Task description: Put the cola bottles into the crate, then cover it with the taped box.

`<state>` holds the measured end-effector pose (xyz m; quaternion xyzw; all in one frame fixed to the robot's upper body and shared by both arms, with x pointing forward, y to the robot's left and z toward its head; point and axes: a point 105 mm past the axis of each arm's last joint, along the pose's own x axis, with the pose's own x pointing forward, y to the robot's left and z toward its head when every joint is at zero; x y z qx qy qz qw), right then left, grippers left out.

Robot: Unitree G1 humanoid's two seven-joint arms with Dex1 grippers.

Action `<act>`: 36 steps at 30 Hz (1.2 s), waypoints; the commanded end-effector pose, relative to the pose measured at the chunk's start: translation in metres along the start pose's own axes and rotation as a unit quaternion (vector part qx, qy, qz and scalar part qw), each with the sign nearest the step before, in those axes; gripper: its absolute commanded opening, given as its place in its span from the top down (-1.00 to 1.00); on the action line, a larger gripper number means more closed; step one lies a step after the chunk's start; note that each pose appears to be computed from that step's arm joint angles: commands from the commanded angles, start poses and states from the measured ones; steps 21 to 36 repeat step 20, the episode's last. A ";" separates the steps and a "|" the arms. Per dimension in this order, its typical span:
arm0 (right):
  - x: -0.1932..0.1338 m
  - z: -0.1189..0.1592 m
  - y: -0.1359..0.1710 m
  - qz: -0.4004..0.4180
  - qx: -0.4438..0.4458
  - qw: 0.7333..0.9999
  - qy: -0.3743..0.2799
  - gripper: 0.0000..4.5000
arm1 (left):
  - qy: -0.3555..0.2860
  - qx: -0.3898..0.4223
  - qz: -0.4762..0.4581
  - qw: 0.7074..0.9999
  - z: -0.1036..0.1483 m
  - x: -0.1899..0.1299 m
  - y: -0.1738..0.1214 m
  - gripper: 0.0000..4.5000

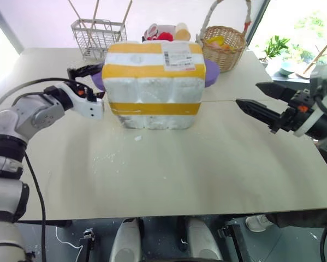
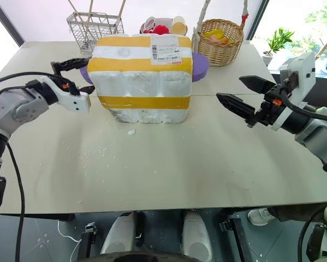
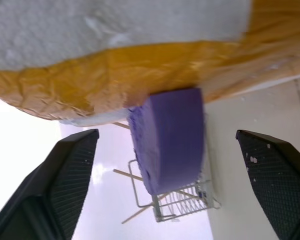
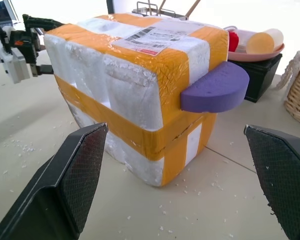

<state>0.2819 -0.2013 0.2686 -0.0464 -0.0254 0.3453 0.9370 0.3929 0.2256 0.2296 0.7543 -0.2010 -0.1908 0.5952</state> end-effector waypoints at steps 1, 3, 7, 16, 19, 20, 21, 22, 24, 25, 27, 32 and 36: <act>-0.003 0.007 0.002 0.003 -0.025 1.000 -0.008 -1.00 | 0.006 -0.038 0.023 0.999 -0.007 -0.025 0.019 -0.97; -0.003 0.006 0.001 0.007 -0.027 1.000 -0.002 -1.00 | 0.005 -0.126 0.013 0.992 -0.006 -0.038 0.017 -0.97; -0.002 0.001 0.000 0.027 -0.027 0.999 0.013 -1.00 | -0.050 -0.603 -0.084 0.792 0.016 -0.084 0.020 -0.97; 0.012 0.002 -0.002 0.068 -0.032 0.997 0.018 -1.00 | -0.104 -0.719 -0.204 0.656 0.027 -0.138 0.055 -0.97; 0.016 0.002 -0.001 0.078 -0.036 0.996 0.018 -1.00 | -0.075 -0.709 -0.229 0.663 0.023 -0.142 0.048 -0.97; 0.017 0.002 0.000 0.082 -0.037 0.996 0.018 -1.00 | -0.067 -0.703 -0.232 0.669 0.021 -0.142 0.047 -0.97; 0.017 0.002 0.000 0.082 -0.037 0.996 0.018 -1.00 | -0.067 -0.703 -0.232 0.669 0.021 -0.142 0.047 -0.97; 0.017 0.002 0.000 0.082 -0.037 0.996 0.018 -1.00 | -0.067 -0.703 -0.232 0.669 0.021 -0.142 0.047 -0.97; 0.017 0.002 0.000 0.082 -0.037 0.996 0.018 -1.00 | -0.067 -0.703 -0.232 0.669 0.021 -0.142 0.047 -0.97; 0.017 0.002 0.000 0.082 -0.037 0.996 0.018 -1.00 | -0.067 -0.703 -0.232 0.669 0.021 -0.142 0.047 -0.97; 0.017 0.002 0.000 0.082 -0.037 0.996 0.018 -1.00 | -0.067 -0.703 -0.232 0.669 0.021 -0.142 0.047 -0.97; 0.017 0.002 0.000 0.082 -0.037 0.996 0.018 -1.00 | -0.067 -0.703 -0.232 0.669 0.021 -0.142 0.047 -0.97; 0.017 0.002 0.000 0.082 -0.037 0.996 0.018 -1.00 | -0.067 -0.703 -0.232 0.669 0.021 -0.142 0.047 -0.97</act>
